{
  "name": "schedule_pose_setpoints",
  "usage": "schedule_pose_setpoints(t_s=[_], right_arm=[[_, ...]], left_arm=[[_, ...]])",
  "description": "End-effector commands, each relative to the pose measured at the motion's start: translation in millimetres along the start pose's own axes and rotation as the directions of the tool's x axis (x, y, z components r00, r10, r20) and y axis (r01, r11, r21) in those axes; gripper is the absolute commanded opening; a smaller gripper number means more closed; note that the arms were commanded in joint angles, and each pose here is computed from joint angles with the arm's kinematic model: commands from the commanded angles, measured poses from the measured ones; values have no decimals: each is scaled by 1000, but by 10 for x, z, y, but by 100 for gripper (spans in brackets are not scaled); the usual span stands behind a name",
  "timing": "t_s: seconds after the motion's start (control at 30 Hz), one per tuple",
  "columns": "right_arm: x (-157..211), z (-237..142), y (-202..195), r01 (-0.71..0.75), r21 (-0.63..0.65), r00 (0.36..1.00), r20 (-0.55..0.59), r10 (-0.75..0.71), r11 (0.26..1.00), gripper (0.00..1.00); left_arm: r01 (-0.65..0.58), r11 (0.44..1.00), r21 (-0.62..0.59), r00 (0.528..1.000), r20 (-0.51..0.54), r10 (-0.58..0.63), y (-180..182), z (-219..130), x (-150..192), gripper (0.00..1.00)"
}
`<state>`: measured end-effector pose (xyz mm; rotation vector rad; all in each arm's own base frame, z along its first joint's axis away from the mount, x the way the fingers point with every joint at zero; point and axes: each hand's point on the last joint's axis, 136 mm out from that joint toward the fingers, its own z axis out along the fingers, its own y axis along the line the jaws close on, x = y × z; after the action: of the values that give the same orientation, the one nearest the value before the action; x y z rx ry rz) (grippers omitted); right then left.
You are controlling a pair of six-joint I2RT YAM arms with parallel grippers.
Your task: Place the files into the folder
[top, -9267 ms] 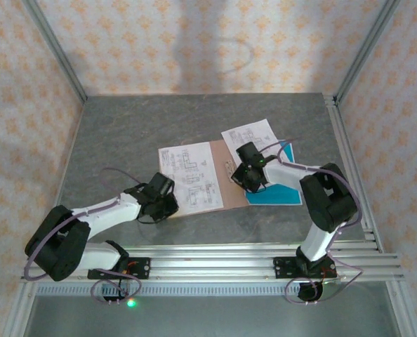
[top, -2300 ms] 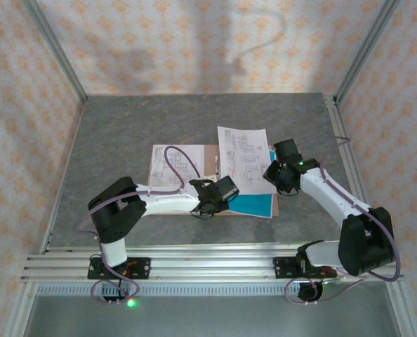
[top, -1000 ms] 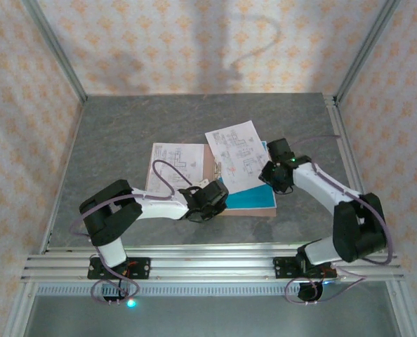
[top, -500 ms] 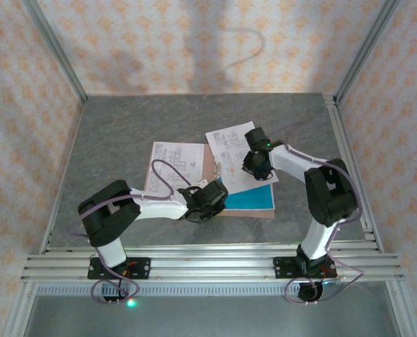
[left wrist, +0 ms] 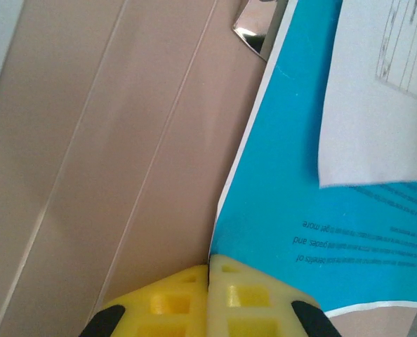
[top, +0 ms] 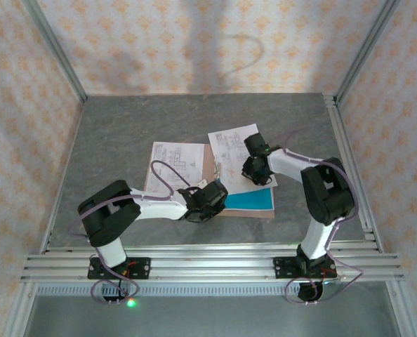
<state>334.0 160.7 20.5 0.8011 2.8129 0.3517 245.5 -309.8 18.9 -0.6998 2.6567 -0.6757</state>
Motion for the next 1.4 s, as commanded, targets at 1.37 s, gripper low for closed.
schedule_pose_setpoints(t_s=[1.37], right_arm=[[715, -59, -593, -97, 90, 992, -66, 103, 991, 20]], left_arm=[[-34, 999, -40, 993, 111, 38, 30, -379, -215, 26]])
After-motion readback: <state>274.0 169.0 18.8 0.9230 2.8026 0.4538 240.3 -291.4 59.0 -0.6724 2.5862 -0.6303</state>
